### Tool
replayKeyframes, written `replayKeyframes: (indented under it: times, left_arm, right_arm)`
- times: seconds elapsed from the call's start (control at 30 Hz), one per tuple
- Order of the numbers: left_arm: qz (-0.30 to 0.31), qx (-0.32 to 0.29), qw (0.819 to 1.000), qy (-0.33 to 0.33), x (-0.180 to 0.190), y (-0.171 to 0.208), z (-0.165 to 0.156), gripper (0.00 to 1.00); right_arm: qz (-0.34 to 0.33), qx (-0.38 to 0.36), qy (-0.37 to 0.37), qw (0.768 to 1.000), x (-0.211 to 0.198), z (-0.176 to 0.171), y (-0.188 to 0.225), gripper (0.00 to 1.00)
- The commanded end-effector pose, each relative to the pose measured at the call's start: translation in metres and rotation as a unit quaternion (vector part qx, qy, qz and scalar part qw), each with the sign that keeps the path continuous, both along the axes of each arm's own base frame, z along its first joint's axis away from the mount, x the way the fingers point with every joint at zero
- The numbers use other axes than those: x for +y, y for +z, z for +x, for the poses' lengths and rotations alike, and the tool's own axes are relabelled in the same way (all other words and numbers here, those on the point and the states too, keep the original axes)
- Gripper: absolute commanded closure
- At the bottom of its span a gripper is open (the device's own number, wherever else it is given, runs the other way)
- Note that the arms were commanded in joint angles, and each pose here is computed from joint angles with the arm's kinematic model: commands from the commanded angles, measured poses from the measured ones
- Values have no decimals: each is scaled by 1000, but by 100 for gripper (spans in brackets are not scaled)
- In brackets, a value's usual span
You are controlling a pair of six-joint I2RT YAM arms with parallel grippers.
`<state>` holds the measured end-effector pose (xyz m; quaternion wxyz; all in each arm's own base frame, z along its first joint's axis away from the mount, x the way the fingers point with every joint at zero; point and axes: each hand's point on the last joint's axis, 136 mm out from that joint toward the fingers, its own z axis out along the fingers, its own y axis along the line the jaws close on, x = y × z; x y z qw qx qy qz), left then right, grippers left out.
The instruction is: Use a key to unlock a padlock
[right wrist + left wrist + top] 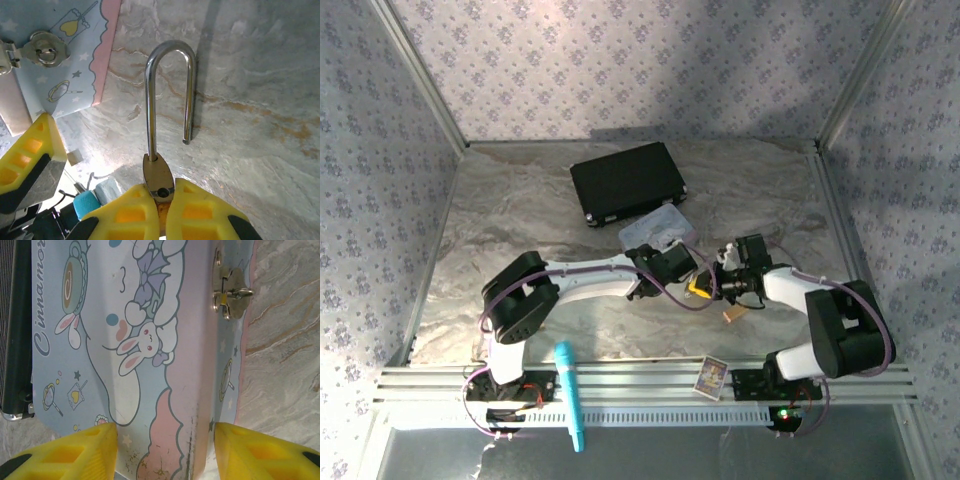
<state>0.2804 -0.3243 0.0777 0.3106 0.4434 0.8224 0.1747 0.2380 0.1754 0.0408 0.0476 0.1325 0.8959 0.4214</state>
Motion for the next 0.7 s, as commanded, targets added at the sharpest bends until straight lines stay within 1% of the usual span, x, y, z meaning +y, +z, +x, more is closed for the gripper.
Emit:
replayKeyframes:
  times: [0.0, 0.23, 0.33, 0.43, 0.5, 0.67]
  left_arm:
    - [79, 107, 991, 10, 41, -61, -28, 48]
    - [77, 107, 991, 8, 40, -62, -28, 48]
    - [78, 108, 991, 9, 39, -64, -27, 48]
    - [78, 108, 991, 9, 38, -65, -27, 48]
    - [78, 107, 991, 10, 37, -65, -26, 48]
    - [56, 98, 993, 19, 36, -57, -22, 48]
  right_arm:
    - [-7, 26, 0, 1000, -10, -16, -15, 100]
    - [-23, 46, -8, 999, -26, -32, -30, 100]
    - [-13, 52, -14, 998, -28, -35, -31, 100]
    - [-4, 44, -8, 999, -24, -28, -23, 100]
    - [-2, 24, 4, 1000, -17, -21, -12, 100]
    - [5, -16, 24, 1000, 16, 1, 17, 100]
